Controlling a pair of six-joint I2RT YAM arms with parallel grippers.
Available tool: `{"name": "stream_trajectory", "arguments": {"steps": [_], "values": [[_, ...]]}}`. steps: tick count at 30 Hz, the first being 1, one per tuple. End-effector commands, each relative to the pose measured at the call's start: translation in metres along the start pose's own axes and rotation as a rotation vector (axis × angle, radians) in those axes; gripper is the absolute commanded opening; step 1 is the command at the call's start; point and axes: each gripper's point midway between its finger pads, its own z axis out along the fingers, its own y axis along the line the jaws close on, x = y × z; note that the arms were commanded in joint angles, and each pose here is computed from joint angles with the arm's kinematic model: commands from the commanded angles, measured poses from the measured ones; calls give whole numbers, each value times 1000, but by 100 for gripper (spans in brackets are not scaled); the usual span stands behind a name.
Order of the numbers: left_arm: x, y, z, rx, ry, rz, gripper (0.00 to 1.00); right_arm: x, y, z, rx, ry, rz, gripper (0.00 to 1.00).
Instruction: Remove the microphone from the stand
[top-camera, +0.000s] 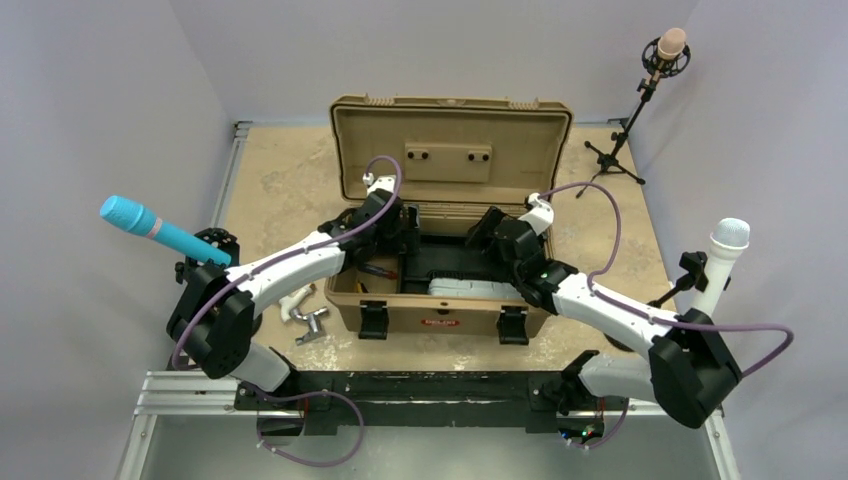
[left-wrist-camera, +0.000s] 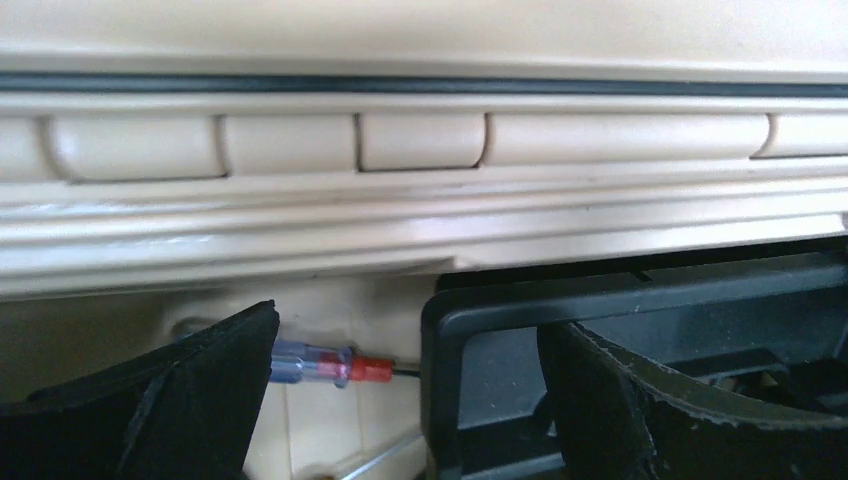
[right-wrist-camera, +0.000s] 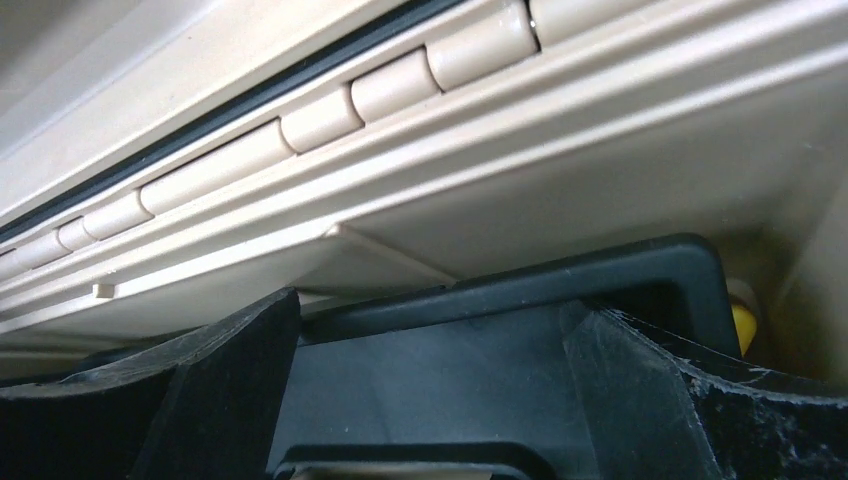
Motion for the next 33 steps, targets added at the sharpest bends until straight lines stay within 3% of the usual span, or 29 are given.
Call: {"name": "stream_trajectory", "arguments": {"steps": [1, 12, 20, 33], "values": [[-70, 5, 1, -28, -190, -56, 98, -36, 9, 18, 29, -145, -23, 99], [-48, 14, 2, -15, -157, -90, 98, -22, 7, 13, 1, -87, -13, 99], [-42, 24, 16, -58, -172, -94, 98, -42, 26, 13, -120, -211, -20, 99], [-79, 48, 33, -138, -285, -80, 99, -58, 45, 37, -201, -384, 33, 99]]}}
